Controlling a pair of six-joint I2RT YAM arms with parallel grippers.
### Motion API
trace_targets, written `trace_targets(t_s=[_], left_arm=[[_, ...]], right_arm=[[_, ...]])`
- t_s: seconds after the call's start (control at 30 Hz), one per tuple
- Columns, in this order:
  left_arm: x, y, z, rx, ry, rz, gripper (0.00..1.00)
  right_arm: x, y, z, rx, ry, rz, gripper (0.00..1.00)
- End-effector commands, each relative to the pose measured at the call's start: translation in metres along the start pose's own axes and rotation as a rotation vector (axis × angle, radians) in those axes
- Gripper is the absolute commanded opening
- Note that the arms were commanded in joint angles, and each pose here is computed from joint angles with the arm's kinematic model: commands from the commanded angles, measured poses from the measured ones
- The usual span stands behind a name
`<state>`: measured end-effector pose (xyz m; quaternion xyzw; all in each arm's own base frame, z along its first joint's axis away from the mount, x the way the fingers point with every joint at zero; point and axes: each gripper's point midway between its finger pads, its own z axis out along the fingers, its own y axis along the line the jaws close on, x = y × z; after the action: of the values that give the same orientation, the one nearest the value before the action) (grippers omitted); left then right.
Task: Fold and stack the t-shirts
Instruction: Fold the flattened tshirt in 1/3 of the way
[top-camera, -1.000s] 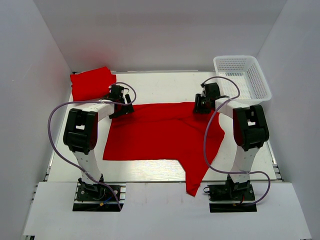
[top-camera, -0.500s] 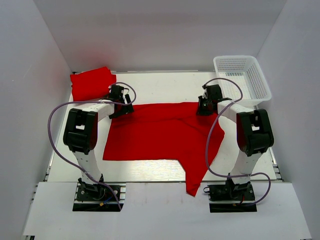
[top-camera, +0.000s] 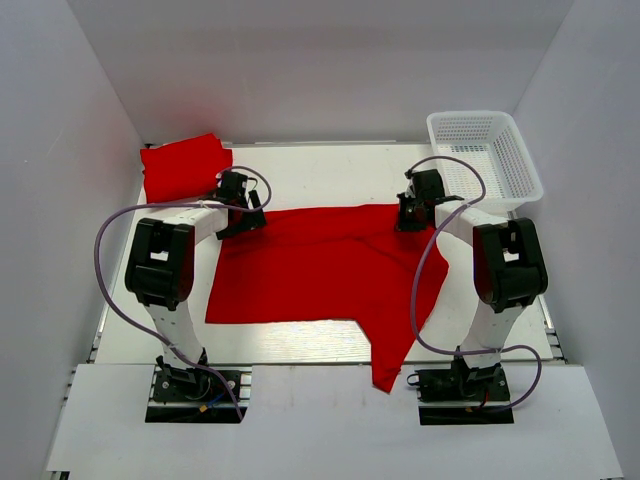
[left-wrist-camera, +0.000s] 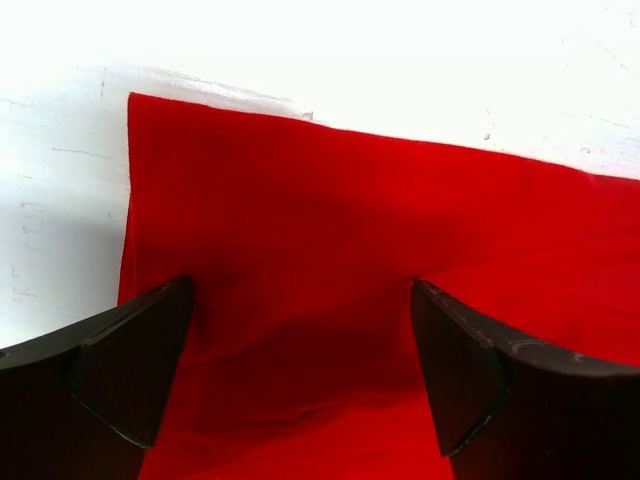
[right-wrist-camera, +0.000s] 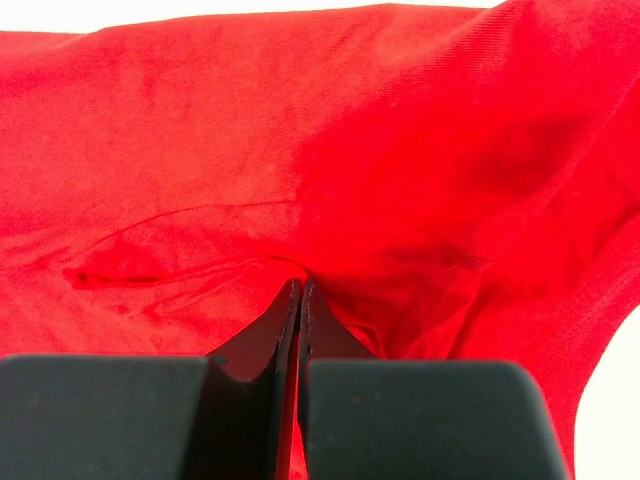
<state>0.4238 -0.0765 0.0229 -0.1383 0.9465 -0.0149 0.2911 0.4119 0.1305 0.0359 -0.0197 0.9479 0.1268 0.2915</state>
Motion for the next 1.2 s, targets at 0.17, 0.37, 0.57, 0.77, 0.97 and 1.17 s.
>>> trace_targets(t_s=[0.17,0.37,0.57,0.77,0.97,1.17], left_arm=[[0.022,0.017,-0.010,-0.039,0.068,-0.014,1.00],[0.014,0.015,-0.015,-0.035,0.038,-0.018,1.00],[0.015,0.018,-0.014,-0.044,0.033,-0.018,1.00],[0.011,0.016,-0.016,-0.032,0.007,-0.032,1.00],[0.008,0.016,-0.018,-0.036,-0.005,-0.043,1.00],[0.005,0.015,-0.023,-0.040,-0.028,-0.048,1.00]], right_arm=[[0.001,0.034,-0.039,-0.162,-0.017,-0.052,0.00],[0.022,0.061,-0.063,-0.292,0.017,-0.035,0.00],[0.053,0.083,-0.084,-0.382,0.071,0.012,0.00],[0.097,0.106,-0.094,-0.484,0.174,0.058,0.00],[0.116,0.130,-0.105,-0.599,0.207,0.056,0.02],[0.114,0.135,-0.116,-0.616,0.186,-0.042,0.90]])
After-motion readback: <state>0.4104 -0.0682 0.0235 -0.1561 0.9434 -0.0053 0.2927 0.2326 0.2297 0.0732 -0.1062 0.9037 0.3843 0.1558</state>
